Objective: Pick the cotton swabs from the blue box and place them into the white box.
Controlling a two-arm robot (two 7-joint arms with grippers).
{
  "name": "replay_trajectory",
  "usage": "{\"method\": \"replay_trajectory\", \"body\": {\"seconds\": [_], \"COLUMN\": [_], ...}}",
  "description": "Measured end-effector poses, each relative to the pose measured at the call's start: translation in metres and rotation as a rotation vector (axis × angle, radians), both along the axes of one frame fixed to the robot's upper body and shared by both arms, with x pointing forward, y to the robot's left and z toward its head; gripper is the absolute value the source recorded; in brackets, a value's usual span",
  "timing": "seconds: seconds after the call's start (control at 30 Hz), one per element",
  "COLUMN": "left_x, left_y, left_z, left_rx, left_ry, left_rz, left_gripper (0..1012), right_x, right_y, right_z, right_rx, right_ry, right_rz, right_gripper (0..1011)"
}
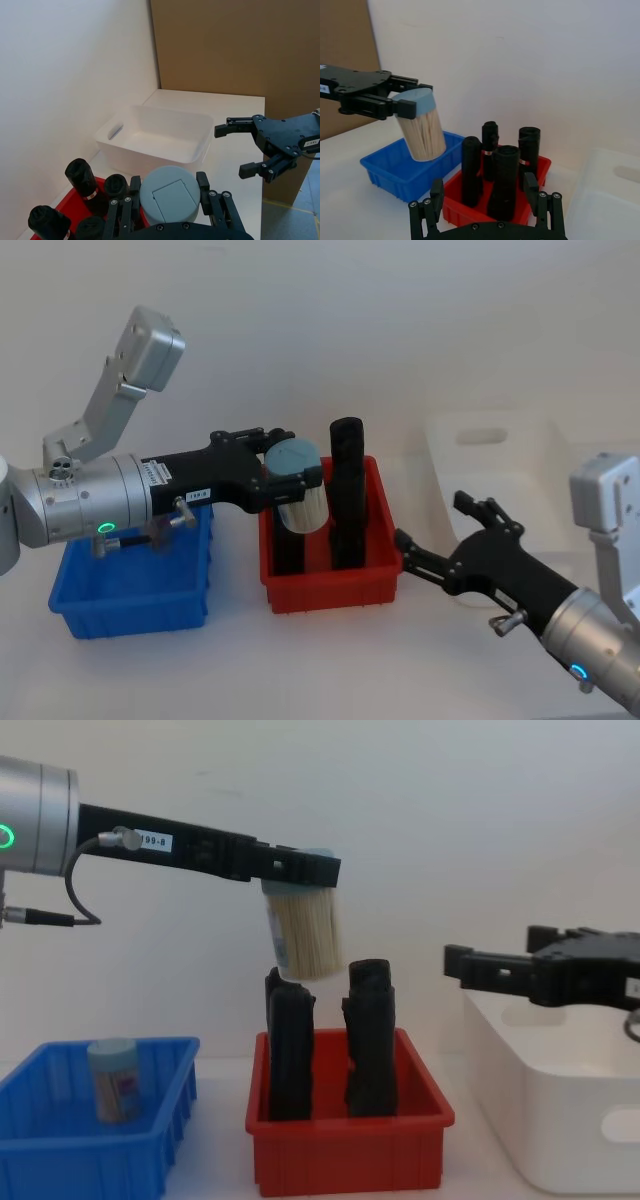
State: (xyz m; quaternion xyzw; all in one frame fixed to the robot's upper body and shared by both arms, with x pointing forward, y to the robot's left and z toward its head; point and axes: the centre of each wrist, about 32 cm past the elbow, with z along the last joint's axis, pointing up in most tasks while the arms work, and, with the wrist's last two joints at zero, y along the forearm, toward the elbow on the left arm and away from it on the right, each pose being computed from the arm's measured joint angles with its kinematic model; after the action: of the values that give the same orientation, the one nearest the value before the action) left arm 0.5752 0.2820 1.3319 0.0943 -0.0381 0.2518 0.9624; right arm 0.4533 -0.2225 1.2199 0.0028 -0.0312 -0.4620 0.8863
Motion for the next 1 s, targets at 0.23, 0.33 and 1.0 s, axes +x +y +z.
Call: {"method": "replay_trajectory", "body": {"seconds": [0.23,0.33,1.0], "left_x": [0.0001,0.0001,0.0002], "left_y": [-0.0002,-0.0002,-0.0002], "left_z": [0.0001,0.0002,0.0007], "left_rx": [0.000,0.000,0.000], "left_ry": [0.001,0.001,0.000], "left_rz": [-0.002,-0.002,-0.004], "left_gripper": [671,671,670], "right_x": [0.010,0.015,0.047], "right_y": [0.010,0.015,0.049], "right_z": [0.013,0.017,0.026], "right_rx": [-0.023,-0.035,-0.098], "right_ry": [0.007,0.015,0.047], "right_rz": [0.082,0.107,0.180], "right_gripper": [1002,1002,1001]}}
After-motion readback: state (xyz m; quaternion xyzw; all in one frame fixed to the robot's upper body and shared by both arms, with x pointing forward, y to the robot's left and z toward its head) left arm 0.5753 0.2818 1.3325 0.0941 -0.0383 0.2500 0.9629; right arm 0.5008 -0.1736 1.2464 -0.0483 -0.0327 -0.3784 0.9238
